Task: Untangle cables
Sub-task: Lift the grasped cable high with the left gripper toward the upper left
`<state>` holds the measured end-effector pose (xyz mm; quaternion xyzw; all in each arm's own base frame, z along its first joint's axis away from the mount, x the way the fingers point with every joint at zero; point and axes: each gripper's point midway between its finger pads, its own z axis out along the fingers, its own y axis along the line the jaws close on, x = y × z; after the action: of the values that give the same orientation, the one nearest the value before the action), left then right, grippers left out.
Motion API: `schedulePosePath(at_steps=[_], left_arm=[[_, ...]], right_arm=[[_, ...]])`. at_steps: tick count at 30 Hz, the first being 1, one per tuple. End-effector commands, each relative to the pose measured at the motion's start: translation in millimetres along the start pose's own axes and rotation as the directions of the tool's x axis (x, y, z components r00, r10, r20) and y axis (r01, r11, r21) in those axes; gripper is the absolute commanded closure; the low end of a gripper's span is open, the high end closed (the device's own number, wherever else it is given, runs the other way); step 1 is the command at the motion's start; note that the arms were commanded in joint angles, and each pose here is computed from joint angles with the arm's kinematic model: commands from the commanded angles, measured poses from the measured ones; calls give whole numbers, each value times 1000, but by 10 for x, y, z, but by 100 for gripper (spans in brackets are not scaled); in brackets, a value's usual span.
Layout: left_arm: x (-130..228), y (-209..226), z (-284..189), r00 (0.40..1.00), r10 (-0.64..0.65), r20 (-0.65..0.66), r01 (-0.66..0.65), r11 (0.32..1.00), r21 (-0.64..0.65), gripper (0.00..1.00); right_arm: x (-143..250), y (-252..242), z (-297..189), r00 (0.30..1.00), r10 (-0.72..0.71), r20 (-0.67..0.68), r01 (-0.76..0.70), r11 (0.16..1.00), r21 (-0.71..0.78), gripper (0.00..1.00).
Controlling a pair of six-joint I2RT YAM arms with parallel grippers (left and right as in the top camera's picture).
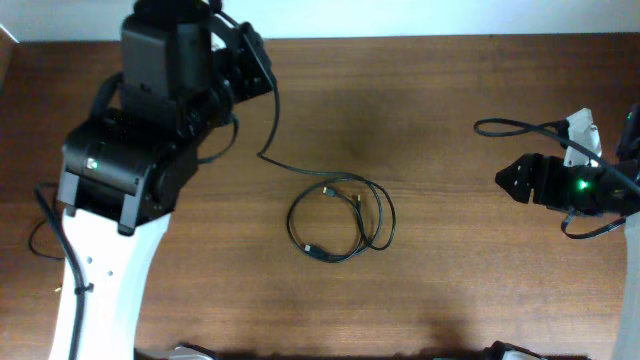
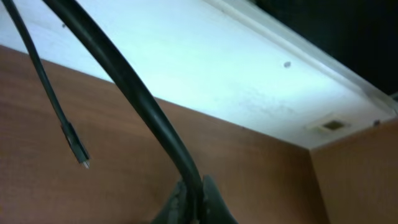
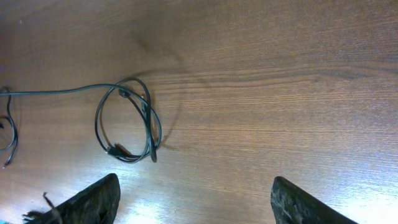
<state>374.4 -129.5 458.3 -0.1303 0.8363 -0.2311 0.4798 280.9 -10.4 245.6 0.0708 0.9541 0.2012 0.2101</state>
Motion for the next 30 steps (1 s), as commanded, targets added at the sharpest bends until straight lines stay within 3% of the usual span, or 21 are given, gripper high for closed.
schedulePosePath(at_steps=[1, 5, 9, 14, 30], left_arm=[[-268, -37, -210, 997, -4, 79, 0, 999, 45, 100], [-393, -265, -299, 993, -7, 114, -11, 988, 154, 100], [-568, -398, -349, 983, -17, 185, -23, 978, 209, 100], [-721, -503, -411, 969, -32, 246, -33, 967, 252, 100], [-891, -699, -526, 949, -45, 313, -67, 939, 337, 100]], right_arm=[[-16, -19, -8, 1000, -22, 3, 22, 1000, 10, 24], [-16, 9, -8, 999, -36, 4, 36, 999, -6, 25], [56, 335, 11, 982, -191, 5, 189, 968, -165, 24], [195, 488, 209, 967, -252, -48, 237, 950, -205, 24], [678, 820, 1481, 847, -430, -313, 311, 878, -364, 20]])
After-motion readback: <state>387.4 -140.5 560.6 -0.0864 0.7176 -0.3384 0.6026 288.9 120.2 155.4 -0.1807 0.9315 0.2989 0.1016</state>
